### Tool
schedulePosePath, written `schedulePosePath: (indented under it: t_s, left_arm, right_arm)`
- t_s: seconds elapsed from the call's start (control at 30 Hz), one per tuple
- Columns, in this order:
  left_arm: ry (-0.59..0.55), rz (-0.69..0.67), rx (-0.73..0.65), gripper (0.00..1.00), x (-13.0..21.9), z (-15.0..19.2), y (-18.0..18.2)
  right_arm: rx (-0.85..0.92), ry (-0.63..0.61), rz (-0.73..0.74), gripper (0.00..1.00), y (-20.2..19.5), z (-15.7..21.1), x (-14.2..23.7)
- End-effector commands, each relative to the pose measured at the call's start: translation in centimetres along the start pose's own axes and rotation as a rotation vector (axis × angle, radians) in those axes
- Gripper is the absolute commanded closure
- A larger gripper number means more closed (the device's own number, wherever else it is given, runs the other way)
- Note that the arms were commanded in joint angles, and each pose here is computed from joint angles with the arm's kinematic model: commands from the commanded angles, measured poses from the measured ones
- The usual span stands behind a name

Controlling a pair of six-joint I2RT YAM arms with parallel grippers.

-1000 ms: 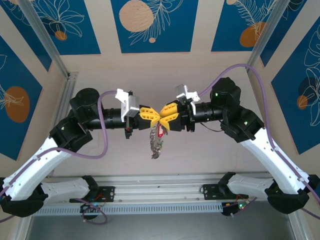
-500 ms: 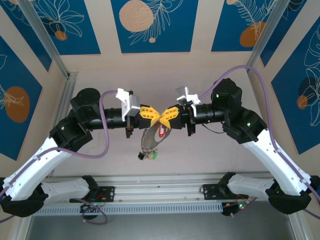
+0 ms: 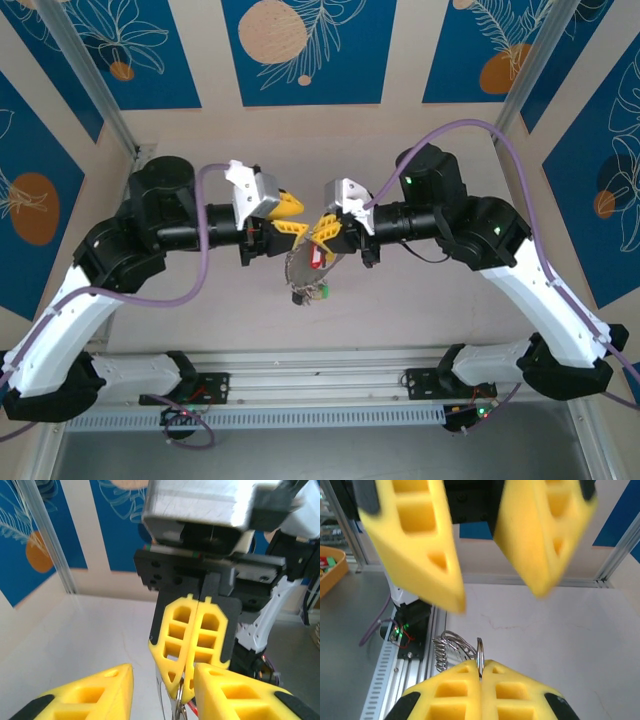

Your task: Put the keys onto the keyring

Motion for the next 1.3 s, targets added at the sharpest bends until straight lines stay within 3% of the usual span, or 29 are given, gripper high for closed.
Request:
schedulePosePath:
  t_s: [0.0, 0.5, 0.77, 0.87, 0.97, 1.13, 1.27]
  left_arm:
    - [0.092, -0.006, 0.017, 0.64, -0.2, 1.0, 0.1]
    - [0.165, 0.010, 0.026, 0.67, -0.7, 1.9, 0.2]
    - [0.167, 0.026, 0.025, 0.80, -1.0, 1.8, 0.3]
    - [0.159, 0.035, 0.025, 0.98, -1.0, 1.7, 0.2]
    - [0.146, 0.062, 0.027, 1.00, -1.0, 1.8, 0.0]
    - [0.060, 0.057, 0.015, 1.00, -0.4, 1.5, -0.3]
    - [-0.007, 0.067, 0.005, 1.00, -0.2, 1.4, -0.5]
  right_arm:
    - [0.058, 0.022, -0.005, 1.00, 0.4, -0.6, 0.6]
    - [0.056, 0.025, -0.041, 1.00, 0.4, -1.3, 0.4]
    - [0.057, 0.017, -0.044, 1.00, 0.4, -1.4, 0.4]
    - [0.054, 0.016, -0.054, 1.00, 0.4, -1.4, 0.2]
    - [0.049, 0.017, -0.046, 1.00, 0.3, -1.3, 0.2]
    - [0.028, 0.003, -0.021, 0.64, 0.4, -0.9, 0.5]
    - [-0.024, -0.030, -0.030, 0.59, 0.6, -0.2, 1.1]
Point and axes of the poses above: each hand's point on the last joint's axis, 136 mm out from that joint toward the fingers, its own x axis back along the fingers, its own y axis along the line the jaws close on, z = x × y, the point moved 10 cm from there along x, back along the fingers, and after that the axes turned 2 degrees about x, right-handed, at the moved point
